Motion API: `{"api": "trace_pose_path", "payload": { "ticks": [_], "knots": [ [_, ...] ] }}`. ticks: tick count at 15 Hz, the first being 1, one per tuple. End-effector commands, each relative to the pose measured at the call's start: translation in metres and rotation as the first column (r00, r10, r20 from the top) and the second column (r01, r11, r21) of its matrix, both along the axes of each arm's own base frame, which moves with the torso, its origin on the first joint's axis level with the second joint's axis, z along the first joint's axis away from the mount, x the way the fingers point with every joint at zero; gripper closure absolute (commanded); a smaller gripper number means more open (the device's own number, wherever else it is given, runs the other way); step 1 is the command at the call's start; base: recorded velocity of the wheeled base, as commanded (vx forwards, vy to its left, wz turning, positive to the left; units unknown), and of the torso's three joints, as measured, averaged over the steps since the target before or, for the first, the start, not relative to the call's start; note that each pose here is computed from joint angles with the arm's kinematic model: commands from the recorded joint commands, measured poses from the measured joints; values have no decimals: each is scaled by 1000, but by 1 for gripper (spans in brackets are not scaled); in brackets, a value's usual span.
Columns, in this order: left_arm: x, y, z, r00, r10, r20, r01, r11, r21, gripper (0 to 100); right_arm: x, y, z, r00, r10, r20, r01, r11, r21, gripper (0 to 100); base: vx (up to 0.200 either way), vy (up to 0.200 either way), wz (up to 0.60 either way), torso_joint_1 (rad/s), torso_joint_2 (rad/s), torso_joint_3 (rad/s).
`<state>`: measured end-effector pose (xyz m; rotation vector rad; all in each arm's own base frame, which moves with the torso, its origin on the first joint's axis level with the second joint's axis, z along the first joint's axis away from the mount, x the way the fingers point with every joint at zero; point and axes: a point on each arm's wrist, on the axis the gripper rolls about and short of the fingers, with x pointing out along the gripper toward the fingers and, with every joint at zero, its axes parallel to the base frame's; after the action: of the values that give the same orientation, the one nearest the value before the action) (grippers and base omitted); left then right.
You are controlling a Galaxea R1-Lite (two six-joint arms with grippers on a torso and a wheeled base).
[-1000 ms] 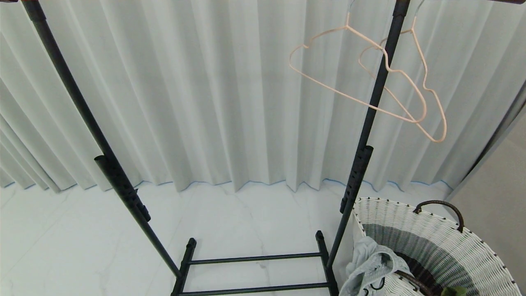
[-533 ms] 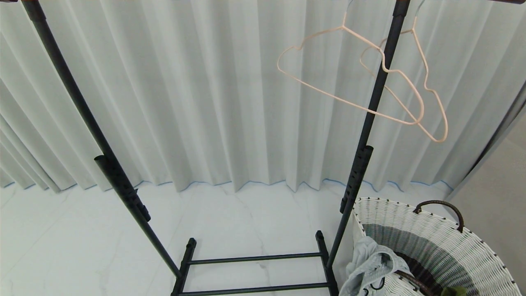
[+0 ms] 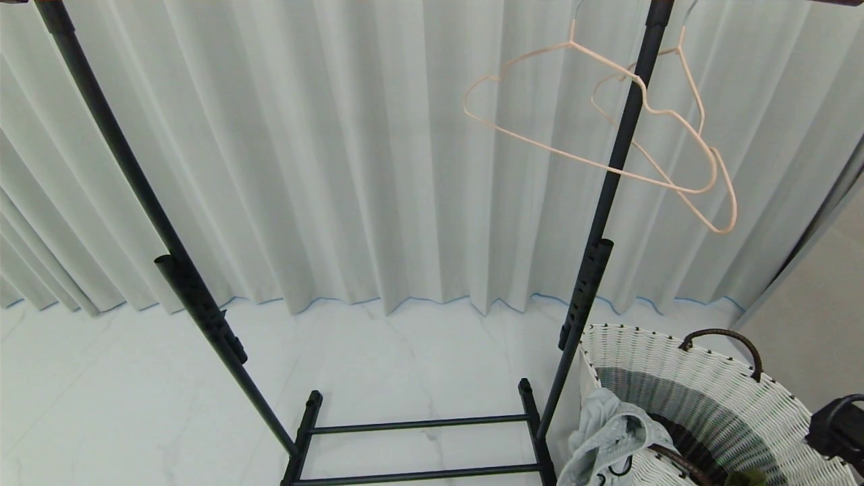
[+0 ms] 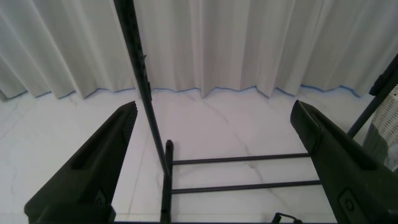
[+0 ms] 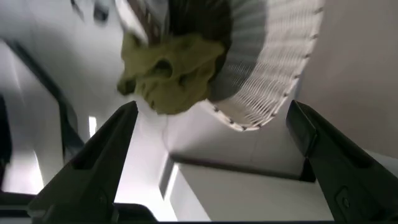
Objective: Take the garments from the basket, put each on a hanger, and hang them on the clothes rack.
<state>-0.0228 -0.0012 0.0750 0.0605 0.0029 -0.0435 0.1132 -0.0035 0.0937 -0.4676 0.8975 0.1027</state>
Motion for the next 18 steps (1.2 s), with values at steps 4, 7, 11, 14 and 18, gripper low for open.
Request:
{"api": "trace_pose_path", "payload": {
  "ticks": [4,7,11,14,18],
  "knots": [
    [0,0,0,1000,0,0,0,1000,4,0,33,-4,-64,968,40,-247,-49,998,-32,0,0,0,0,0,0,0],
    [0,0,0,1000,0,0,0,1000,4,0,47,-8,-72,966,15,-256,-26,999,-37,0,0,0,0,0,0,0],
    [0,0,0,1000,0,0,0,1000,5,0,71,-17,-78,979,-25,-200,17,999,-43,0,0,0,0,0,0,0],
    [0,0,0,1000,0,0,0,1000,5,0,77,-29,-83,981,-40,-188,27,997,-69,0,0,0,0,0,0,0],
    [0,0,0,1000,0,0,0,1000,5,0,85,-30,-86,989,-18,-144,11,999,-48,0,0,0,0,0,0,0]
  ]
}}
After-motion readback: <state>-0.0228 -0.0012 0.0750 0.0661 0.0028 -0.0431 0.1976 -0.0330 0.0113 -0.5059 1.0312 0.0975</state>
